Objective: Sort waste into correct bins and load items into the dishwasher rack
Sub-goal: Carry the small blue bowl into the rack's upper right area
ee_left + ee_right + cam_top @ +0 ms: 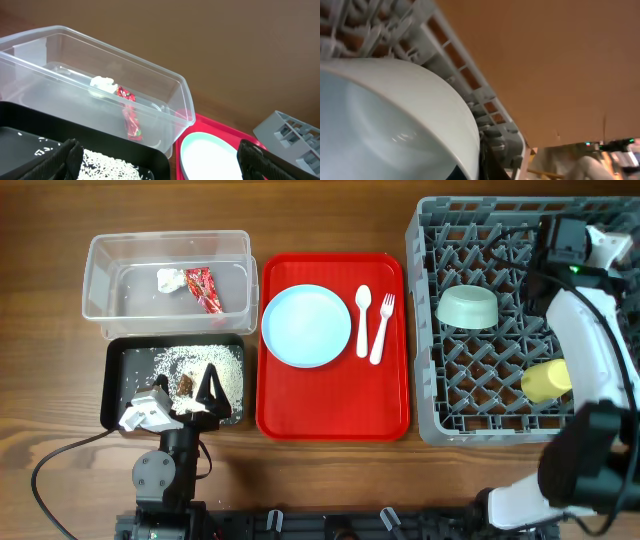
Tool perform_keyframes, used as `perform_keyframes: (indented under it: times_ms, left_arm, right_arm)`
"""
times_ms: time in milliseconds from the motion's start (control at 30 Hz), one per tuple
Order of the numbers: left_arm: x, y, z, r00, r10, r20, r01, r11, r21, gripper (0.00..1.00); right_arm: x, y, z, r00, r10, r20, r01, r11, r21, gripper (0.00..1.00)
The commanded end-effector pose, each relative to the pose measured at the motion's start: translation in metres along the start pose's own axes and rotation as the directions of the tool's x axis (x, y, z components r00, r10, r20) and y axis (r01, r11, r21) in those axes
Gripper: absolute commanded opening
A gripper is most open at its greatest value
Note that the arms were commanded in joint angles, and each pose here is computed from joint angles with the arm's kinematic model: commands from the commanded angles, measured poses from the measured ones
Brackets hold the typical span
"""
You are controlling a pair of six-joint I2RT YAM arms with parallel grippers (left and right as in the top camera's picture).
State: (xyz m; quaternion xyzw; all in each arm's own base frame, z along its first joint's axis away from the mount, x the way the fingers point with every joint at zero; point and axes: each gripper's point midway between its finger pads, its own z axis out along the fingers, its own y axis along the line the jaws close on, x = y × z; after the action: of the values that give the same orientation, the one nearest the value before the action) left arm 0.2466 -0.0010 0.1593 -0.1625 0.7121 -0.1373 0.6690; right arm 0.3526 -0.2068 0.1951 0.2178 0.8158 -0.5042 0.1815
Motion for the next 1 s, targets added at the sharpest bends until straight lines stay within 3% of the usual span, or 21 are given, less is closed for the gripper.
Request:
perform_keyframes:
  times_ms: [0, 200, 367, 967]
  left_arm:
    - [0.0, 0.003, 0.0, 1.0, -0.01, 0.004, 0.01, 1.0, -0.01, 1.0]
    - [0.0, 0.003, 0.0, 1.0, -0.01, 0.004, 0.01, 1.0, -0.01, 1.0]
    - [0.0, 0.003, 0.0, 1.0, -0.01, 0.004, 0.01, 1.0, -0.01, 1.0]
    - [0.0, 0.003, 0.0, 1.0, -0.01, 0.004, 0.01, 1.0, -0.01, 1.0]
  right_arm:
    - [0.003, 0.02, 0.006, 0.996, -0.088, -0.006, 0.088, 0.996, 0.025, 0.04]
    - [-0.001, 0.031, 0.008, 0.994, -0.105, 0.008, 0.105, 0.994, 0.021, 0.04]
    - [-0.006, 0.015, 0.007, 0.994, -0.109, 0.016, 0.106, 0.987, 0.117, 0.04]
    - [-0.005, 0.037, 0.013, 0.99, -0.141, 0.017, 0.139, 0.988, 0.069, 0.04]
